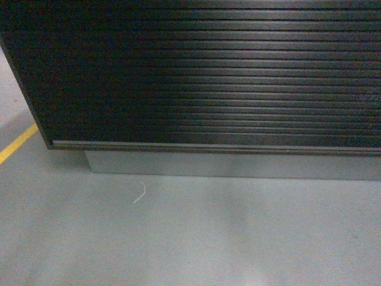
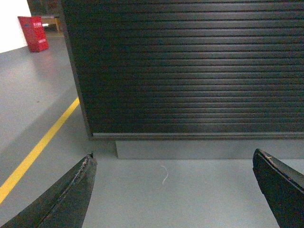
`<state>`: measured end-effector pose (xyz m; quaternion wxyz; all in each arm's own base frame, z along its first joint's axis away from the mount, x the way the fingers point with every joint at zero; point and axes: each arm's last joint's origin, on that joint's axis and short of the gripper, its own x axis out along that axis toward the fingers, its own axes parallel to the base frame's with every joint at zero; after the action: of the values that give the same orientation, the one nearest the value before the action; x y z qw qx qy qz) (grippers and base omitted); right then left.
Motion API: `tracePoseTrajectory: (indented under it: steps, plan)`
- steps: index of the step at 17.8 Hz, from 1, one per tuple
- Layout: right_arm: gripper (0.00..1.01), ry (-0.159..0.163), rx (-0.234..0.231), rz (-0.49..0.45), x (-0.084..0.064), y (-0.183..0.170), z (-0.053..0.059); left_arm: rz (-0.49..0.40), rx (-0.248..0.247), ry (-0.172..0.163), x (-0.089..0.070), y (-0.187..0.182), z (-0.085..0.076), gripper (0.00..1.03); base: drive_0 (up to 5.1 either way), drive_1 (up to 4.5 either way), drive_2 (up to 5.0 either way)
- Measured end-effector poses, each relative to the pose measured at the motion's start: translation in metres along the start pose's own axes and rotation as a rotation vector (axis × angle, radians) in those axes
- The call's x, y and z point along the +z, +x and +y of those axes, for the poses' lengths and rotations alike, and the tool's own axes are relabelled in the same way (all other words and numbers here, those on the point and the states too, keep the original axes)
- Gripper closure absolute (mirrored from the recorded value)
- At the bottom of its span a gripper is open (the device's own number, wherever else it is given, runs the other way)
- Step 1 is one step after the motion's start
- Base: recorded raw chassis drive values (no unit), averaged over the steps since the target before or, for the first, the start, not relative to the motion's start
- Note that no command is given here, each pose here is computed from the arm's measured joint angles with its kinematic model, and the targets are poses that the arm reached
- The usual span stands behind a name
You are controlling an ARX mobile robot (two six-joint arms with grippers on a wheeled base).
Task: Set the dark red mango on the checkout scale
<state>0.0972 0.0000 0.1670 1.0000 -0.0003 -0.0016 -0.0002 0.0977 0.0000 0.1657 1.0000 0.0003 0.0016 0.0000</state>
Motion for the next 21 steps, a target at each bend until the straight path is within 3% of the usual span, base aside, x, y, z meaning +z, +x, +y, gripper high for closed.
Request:
tracePoseTrajectory:
  steps: [21]
  plan:
    - [0.03, 0.000, 0.000, -0.002, 0.0001, 0.0000, 0.0000, -0.003, 0.000, 0.000, 0.0003, 0.0000, 0.0000, 0.05, 0.0, 2.96, -3.0]
